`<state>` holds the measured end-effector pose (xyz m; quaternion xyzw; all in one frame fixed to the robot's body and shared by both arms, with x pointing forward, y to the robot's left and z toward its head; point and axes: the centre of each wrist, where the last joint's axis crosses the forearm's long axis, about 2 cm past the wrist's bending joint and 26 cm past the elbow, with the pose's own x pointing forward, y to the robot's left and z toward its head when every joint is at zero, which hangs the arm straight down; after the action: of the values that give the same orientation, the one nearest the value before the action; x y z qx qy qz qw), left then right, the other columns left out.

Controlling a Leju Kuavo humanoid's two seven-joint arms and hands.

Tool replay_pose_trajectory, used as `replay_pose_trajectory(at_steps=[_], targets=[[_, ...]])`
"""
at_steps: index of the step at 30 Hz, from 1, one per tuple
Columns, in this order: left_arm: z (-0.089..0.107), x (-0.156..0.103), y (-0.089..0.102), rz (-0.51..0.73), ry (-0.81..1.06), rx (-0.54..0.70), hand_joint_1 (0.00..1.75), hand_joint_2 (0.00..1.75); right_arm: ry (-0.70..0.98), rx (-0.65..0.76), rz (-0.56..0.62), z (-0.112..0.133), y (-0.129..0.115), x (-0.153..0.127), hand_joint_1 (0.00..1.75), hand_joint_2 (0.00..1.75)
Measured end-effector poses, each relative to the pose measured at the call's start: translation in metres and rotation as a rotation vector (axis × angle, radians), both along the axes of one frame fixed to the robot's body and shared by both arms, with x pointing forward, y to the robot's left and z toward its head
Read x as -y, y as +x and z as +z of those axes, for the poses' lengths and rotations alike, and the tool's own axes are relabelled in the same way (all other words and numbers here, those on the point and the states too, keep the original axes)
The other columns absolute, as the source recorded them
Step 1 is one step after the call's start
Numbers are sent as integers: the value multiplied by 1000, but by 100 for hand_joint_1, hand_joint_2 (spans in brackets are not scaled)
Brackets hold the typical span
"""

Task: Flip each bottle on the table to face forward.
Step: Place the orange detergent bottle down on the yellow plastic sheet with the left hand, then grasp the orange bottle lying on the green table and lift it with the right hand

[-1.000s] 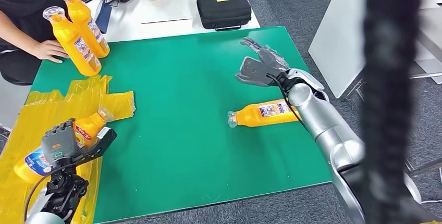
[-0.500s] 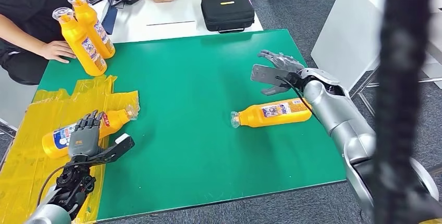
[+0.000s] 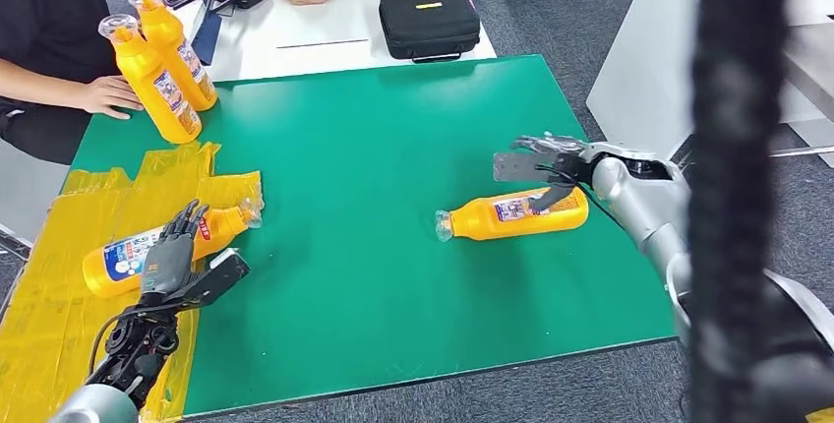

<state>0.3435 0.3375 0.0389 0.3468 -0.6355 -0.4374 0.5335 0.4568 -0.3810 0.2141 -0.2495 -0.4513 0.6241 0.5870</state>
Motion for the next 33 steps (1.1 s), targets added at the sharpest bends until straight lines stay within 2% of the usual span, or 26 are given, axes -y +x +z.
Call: replay_pose_trajectory(at_steps=[9,15,19,24,30,33], targets=[[3,1,4,23,-68,11,0,0,-46,-123,-80,2,-19,64,0,175],[5,1,6,17,-96,13,0,0,-103,-155,-108,-5,-34,86,0,175],[7,3,8,7,-110,17,0,0,-135,-142,-99,-20,-39,81,0,175],[8,7,9,-1,-131,18,0,0,-139,-47,-75,-40,-36,55,0,175],[7,8,9,-6,-133,18,0,0,-130,-30,-66,-45,-35,45,0,175],[7,10,9,-12,-133,18,0,0,-112,-20,-51,-51,-33,30,0,175]])
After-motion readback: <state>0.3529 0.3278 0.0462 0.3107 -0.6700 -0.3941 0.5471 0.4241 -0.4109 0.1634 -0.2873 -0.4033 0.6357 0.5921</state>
